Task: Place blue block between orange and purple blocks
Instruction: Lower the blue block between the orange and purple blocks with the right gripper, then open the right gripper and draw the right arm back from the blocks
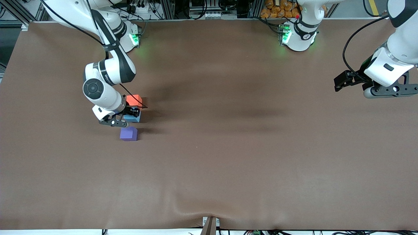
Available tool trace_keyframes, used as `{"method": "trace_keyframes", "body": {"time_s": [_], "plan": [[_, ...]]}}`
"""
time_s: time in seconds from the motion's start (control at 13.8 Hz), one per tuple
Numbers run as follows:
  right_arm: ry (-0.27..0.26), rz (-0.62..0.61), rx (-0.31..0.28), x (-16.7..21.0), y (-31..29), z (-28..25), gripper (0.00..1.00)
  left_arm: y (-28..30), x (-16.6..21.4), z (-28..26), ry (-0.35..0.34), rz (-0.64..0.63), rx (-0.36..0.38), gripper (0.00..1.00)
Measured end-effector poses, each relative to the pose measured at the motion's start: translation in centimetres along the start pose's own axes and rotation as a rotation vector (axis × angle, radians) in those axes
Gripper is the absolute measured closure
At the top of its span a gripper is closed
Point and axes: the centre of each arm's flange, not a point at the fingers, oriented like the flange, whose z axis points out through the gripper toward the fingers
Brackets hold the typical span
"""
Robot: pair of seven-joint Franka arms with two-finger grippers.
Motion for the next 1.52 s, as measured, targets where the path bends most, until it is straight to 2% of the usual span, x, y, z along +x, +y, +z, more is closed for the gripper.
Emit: {"method": "trace_keyframes", "body": {"time_s": [0.87, 1.01, 1.23, 1.52], "plan": [[0.028, -0.005, 0.009, 0.8, 0.5, 2.7, 0.46, 0.0, 0.0, 0.0, 0.000, 0.000, 0.000, 0.00], [0.027, -0.011, 0.009, 0.8, 0.5, 3.0, 0.30, 0.0, 0.0, 0.0, 0.000, 0.000, 0.000, 0.00], [0.023, -0.031, 0.007, 0.9, 0.7, 3.0, 0.00, 0.0, 0.0, 0.0, 0.000, 0.000, 0.000, 0.00], [0.002, -0.024, 0.004, 1.5, 1.6, -1.1, 0.00, 0.0, 0.0, 0.0, 0.000, 0.000, 0.000, 0.00]]}}
